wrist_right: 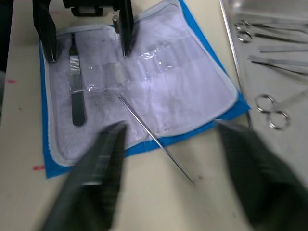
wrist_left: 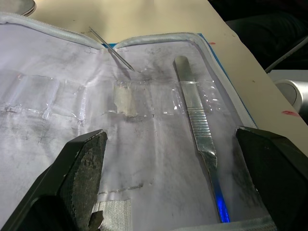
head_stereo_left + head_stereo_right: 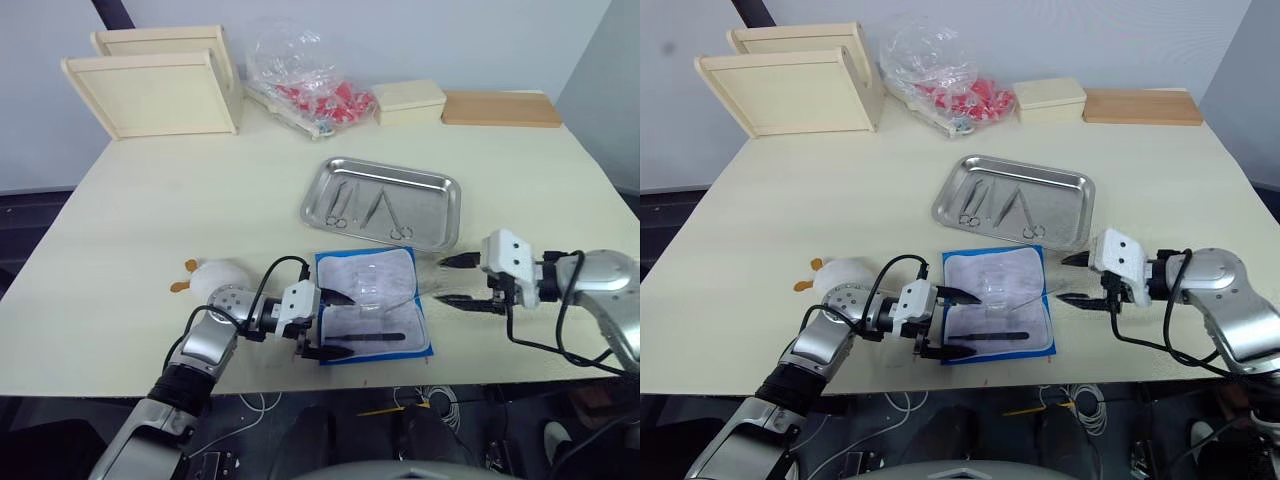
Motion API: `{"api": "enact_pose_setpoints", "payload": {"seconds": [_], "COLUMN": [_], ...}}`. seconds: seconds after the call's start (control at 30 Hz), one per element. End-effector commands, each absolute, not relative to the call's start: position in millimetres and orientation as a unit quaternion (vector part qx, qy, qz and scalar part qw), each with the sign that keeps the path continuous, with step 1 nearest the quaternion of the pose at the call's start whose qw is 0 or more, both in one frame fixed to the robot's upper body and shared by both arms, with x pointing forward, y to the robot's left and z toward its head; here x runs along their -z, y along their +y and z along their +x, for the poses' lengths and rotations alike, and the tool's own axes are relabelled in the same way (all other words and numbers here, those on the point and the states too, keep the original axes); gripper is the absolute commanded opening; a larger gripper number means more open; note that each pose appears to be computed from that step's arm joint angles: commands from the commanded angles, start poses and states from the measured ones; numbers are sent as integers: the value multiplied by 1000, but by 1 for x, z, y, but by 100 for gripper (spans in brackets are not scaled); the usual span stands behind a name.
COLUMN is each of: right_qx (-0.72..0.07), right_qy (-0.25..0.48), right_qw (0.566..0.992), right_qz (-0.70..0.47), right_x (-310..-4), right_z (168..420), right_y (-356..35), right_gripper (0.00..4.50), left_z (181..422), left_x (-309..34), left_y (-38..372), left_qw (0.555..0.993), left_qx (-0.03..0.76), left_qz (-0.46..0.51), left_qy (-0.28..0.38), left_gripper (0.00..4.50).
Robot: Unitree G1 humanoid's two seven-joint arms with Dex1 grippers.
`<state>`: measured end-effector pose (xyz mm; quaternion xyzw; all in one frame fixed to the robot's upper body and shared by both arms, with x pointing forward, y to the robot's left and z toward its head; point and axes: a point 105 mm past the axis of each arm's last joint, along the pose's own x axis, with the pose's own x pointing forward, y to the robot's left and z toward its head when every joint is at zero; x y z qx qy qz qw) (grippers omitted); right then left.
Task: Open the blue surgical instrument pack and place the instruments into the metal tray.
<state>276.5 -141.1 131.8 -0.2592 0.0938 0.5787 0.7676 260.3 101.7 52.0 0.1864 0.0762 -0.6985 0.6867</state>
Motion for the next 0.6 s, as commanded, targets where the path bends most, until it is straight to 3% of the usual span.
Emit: {"api": "enact_pose_setpoints", "payload": {"seconds": [0.03, 0.6], "right_qx": [-604, -643], "right_qy": [74, 116], "right_qw": [743, 704], "right_qz": [-278, -278], "right_x": [-131, -87], "right_z": [280, 320], "right_y": [-139, -146], "right_gripper": [431, 431], "left_z": [245, 243], "left_x": [-26, -27], "left_y": [104, 106], "left_qw": [665, 675], "left_qx": [713, 703], "left_qz": [177, 178], "left_qy": [135, 135], "left_gripper": [450, 450]}}
